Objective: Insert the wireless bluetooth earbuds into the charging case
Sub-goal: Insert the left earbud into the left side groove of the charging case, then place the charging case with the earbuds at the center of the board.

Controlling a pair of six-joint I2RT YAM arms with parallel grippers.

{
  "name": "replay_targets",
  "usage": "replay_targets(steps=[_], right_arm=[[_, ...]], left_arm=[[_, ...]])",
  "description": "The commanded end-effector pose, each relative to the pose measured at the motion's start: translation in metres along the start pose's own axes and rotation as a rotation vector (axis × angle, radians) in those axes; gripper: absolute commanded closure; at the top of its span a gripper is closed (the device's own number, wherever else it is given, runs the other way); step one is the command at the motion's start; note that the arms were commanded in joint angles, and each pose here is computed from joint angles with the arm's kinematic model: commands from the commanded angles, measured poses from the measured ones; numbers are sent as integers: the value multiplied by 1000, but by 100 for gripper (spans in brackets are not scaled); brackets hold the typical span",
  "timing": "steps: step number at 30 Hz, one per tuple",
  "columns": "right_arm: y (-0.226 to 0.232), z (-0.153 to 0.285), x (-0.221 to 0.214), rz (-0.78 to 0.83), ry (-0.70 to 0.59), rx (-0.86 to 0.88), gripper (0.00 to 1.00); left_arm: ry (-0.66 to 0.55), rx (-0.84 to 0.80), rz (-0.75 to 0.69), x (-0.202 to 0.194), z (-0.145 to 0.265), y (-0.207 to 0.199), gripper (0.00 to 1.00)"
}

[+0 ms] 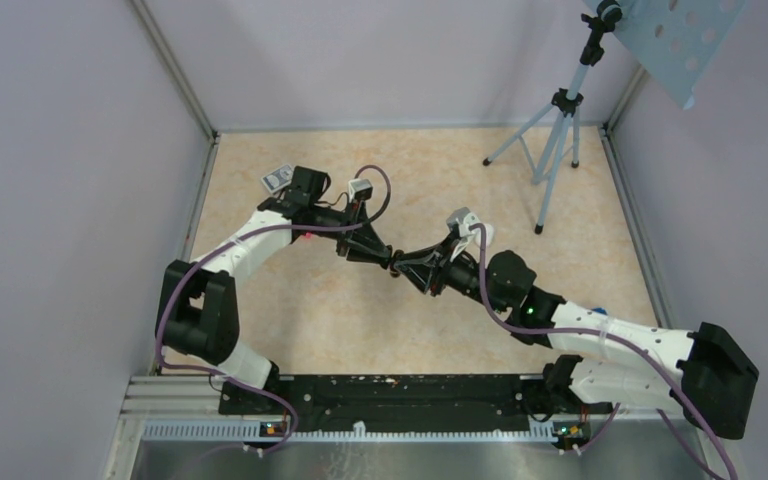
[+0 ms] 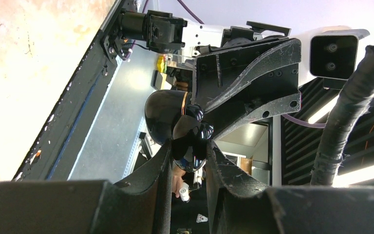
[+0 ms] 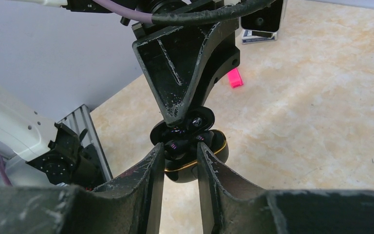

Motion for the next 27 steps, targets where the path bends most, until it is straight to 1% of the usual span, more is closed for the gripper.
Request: replay_targets(steps=[1, 2, 6, 7, 8, 15, 18, 20, 25, 27], right_arm=[[-1, 3, 10, 2, -28, -10, 68], [-1, 3, 10, 3, -26, -10, 68], [-1, 5, 14, -2, -27, -17, 57], [-1, 5, 15, -5, -26, -17, 52], [-1, 5, 16, -7, -26, -18, 50], [1, 5, 29, -20, -41, -23, 47], [2, 6, 38, 4, -18, -31, 46], [-5, 9, 48, 38, -5, -85, 46], [-18, 28, 74, 86, -46, -200, 42], [-36, 39, 75, 52, -48, -337, 39]], left_arm=[[15, -24, -63, -9, 2, -12, 100], [12, -22, -66, -9, 2, -12, 100], [11, -19, -64, -9, 2, -11, 100], [11, -19, -61, -10, 2, -10, 100], [13, -19, -61, -10, 1, -10, 100], [4, -9, -61, -10, 2, -9, 100], [-9, 3, -58, -8, 1, -6, 100], [-14, 7, -59, -7, 1, -5, 100], [-18, 14, -65, -4, 1, -5, 100], [-27, 21, -71, -1, 1, -4, 100]])
Point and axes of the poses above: each gripper's point midway between its finger pads, its own z axis back along the fingers, its own y axis along the line the jaws close on, x = y × z, the point moved 3 cm from there along z, back along the fingers, and after that the axes turned 8 degrees about z, right-handed, at the moved point
